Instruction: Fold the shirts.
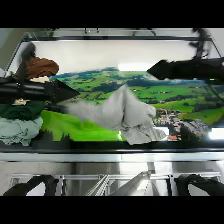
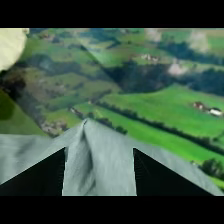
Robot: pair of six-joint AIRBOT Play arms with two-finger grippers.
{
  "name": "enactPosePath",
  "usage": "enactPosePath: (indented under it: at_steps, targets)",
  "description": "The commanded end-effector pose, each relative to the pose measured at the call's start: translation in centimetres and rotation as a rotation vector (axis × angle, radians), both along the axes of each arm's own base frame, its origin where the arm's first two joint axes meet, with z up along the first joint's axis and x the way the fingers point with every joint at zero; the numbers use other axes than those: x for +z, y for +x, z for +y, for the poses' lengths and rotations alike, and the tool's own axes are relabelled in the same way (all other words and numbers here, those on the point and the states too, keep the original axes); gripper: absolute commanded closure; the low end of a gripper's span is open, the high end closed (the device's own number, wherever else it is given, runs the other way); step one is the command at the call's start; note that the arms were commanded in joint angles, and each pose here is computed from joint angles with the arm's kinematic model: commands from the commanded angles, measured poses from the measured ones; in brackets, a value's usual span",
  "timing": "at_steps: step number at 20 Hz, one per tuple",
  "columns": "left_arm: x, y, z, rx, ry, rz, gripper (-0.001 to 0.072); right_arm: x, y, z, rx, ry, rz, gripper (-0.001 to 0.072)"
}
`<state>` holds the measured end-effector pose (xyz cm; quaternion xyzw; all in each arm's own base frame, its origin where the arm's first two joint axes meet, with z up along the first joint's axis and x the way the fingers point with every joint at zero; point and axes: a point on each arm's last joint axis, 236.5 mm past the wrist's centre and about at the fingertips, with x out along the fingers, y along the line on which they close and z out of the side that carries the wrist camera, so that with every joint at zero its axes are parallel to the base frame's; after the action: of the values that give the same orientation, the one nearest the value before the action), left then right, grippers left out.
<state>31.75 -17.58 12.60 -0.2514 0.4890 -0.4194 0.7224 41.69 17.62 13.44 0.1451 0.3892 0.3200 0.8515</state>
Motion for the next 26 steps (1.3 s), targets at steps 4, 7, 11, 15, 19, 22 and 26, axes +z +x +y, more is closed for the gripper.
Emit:
enactPosePath:
  at_steps: [4, 7, 11, 15, 19, 22, 26]
  targets:
    - [-9.1, 1.2, 3.7, 0.042, -0.014, 0.293, -0.0002, -7.0, -3.8, -4.4, 0.064, -0.033, 0.333, 0.0263]
    - [-13.9, -0.4, 5.6, -0.005, 0.130, 0.388, -0.0002, -11.1, -10.0, -4.2, 0.121, 0.008, 0.560, 0.0427]
    - [-18.4, -0.8, 5.5, -0.037, 0.218, 0.450, -0.0002, -15.5, -17.0, -3.2, 0.082, 0.060, 0.713, 0.0410]
    - [-21.8, -1.0, 2.7, -0.087, 0.235, 0.495, -0.0001, -18.5, -20.7, -3.4, -0.072, 0.070, 0.749, 0.0107]
    - [-22.6, -0.2, -1.3, -0.184, 0.211, 0.491, 0.0614, -21.1, -21.6, -3.9, -0.171, 0.070, 0.780, 0.0108]
    - [-21.8, 0.2, -2.6, -0.254, 0.204, 0.483, 0.0706, -22.5, -21.4, -3.2, -0.181, 0.064, 0.802, 0.0109]
    - [-20.2, 0.4, -2.8, -0.284, 0.186, 0.483, 0.0706, -24.9, -19.8, -0.4, -0.219, 0.065, 0.786, 0.0168]
